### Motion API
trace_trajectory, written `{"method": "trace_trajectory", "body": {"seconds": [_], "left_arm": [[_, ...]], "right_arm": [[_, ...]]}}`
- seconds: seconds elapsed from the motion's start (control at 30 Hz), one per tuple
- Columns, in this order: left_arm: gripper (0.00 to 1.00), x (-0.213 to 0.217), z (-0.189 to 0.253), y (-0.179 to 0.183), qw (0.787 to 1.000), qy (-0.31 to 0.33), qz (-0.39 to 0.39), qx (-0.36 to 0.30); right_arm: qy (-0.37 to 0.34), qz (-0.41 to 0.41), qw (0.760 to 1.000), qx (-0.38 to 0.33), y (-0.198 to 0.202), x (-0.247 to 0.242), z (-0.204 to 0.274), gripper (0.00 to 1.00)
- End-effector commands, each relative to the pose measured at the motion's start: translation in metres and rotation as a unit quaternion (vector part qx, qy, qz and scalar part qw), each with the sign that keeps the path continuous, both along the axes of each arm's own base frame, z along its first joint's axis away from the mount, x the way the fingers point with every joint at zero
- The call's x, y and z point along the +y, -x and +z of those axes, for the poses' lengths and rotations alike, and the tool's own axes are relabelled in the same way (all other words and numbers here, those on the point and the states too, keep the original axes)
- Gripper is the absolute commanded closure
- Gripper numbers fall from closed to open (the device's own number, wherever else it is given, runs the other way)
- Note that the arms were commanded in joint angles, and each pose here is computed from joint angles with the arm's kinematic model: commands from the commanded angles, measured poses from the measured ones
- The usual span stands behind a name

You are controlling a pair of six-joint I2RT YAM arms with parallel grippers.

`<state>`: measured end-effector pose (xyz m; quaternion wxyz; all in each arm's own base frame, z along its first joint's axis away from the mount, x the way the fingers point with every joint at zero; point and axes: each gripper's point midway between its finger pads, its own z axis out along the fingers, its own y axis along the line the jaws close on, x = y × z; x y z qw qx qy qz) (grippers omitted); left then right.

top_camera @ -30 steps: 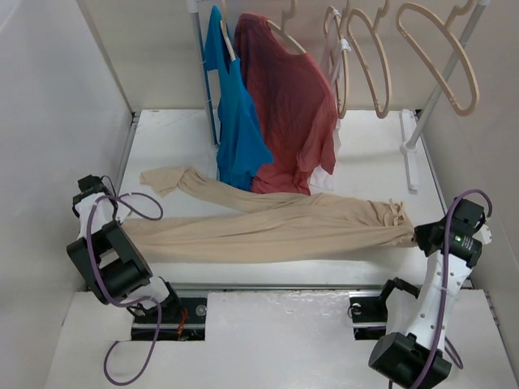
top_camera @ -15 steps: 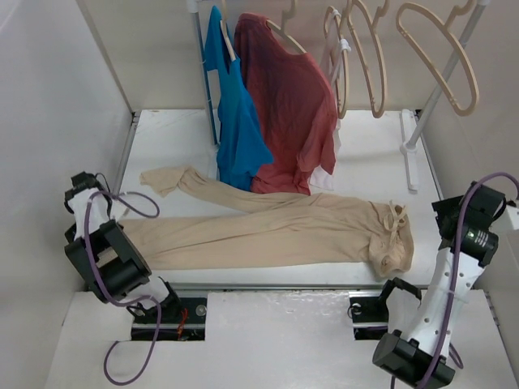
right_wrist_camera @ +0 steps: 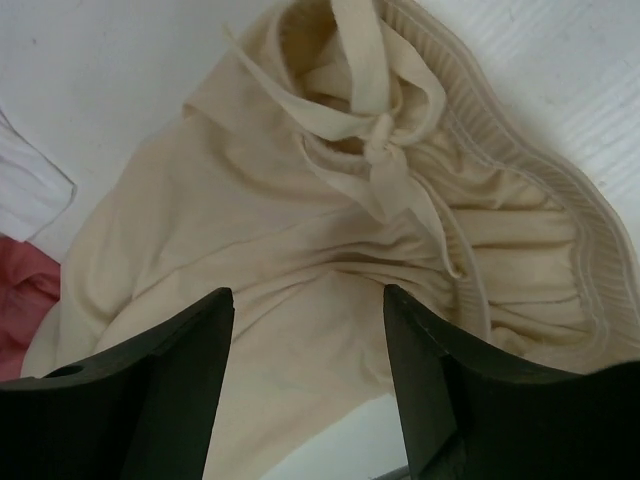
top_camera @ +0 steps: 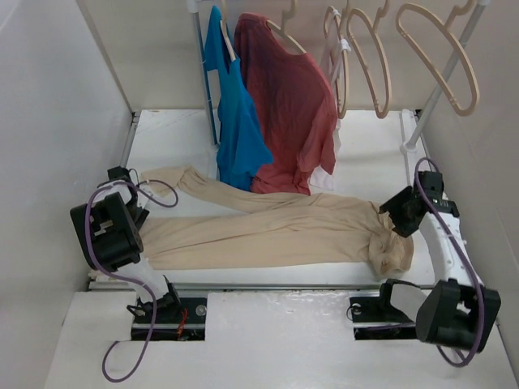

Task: Place the trousers on the hanger
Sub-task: Flatten out the trousers at the center of the board.

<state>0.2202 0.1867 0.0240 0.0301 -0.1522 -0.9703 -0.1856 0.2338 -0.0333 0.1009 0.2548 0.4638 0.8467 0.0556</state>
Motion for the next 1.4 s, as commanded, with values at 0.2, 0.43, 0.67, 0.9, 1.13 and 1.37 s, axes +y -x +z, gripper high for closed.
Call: {"method": "trace_trajectory", "body": {"seconds": [0.2,0.43,0.67,0.9,1.13,1.37], "left_arm": [[0.43,-0.056,0.087,-0.108,0.958,0.142,-0.043,-0.245],[0.37,-0.115,0.058,-0.145,0.962,0.127,-0.133,-0.200],[0.37,-0.122,0.028,-0.174,0.962,0.137,-0.129,-0.198],[0.62,-0.131,0.015,-0.198,0.961,0.148,-0.121,-0.202],[1.00,-0.103,0.010,-0.190,0.970,0.122,-0.105,-0.181],[1.00,-0.029,0.094,-0.188,0.964,0.024,-0.081,-0.250]], "right_arm": [[0.062,0.060,0.996,-0.022,-0.088,-0.030,0.028,0.12],[0.077,0.056,0.994,0.045,-0.095,-0.058,0.001,0.03],[0.074,0.067,0.991,0.086,-0.099,-0.065,-0.027,0.05],[0.059,0.077,0.989,0.115,-0.112,-0.067,-0.060,0.29],[0.063,0.089,0.986,0.123,-0.117,-0.073,-0.066,1.00],[0.146,0.083,0.985,0.047,-0.128,-0.093,0.013,1.00]]}}
